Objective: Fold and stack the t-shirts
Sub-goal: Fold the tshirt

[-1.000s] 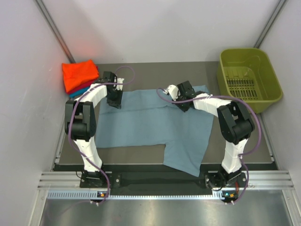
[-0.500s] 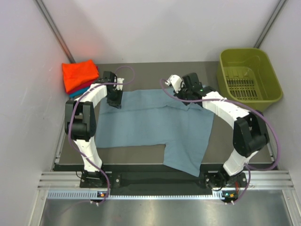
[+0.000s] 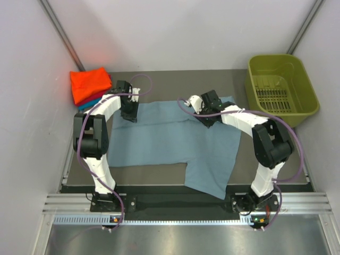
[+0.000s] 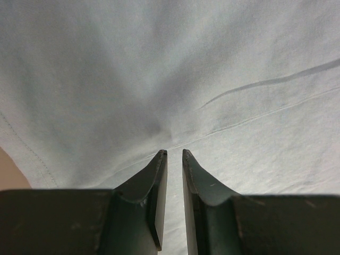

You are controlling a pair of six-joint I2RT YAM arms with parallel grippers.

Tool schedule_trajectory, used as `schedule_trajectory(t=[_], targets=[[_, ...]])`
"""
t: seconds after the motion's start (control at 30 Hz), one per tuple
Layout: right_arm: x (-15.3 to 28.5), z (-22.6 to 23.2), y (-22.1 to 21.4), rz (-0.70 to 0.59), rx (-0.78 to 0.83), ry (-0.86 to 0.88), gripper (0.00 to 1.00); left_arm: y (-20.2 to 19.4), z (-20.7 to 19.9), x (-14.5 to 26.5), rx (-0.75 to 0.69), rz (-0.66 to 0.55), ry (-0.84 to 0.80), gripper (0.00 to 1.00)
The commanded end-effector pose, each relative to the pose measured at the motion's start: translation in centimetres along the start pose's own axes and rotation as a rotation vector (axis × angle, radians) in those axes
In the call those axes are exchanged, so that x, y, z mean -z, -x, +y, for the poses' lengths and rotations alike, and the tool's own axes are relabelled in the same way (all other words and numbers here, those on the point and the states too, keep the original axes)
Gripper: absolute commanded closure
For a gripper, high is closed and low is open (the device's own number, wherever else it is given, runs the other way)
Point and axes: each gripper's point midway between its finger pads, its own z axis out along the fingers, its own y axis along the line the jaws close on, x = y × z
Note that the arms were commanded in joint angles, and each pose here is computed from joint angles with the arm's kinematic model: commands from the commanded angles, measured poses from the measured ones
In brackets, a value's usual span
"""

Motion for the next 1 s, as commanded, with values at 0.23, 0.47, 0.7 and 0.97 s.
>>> schedule_trajectory(t=[0.23,0.47,0.7,0.97], targets=[[-2.2,-2.0,0.4,-0.006,-0.01,-0.041,0.69,1.9,-0.1,2.0,-0.008,-0.077,0.008,0.77],[-3.2,-2.6,0.3,0.004,-0.018,-0.076,0.7,1.8,-0.1,1.9,-0.007,-0.071,0.007,0.77],[-2.7,-3.2,1.1,-0.024,-0.026,-0.099,0.73,1.8,-0.2,1.8,-0.006,-0.071,0.004,0.78],[-2.5,-4.0,1.2,-0.021,-0.021,-0.139,0.73,2.0,-0.3,1.5,-0.001,-0.073,-0.002,0.78]])
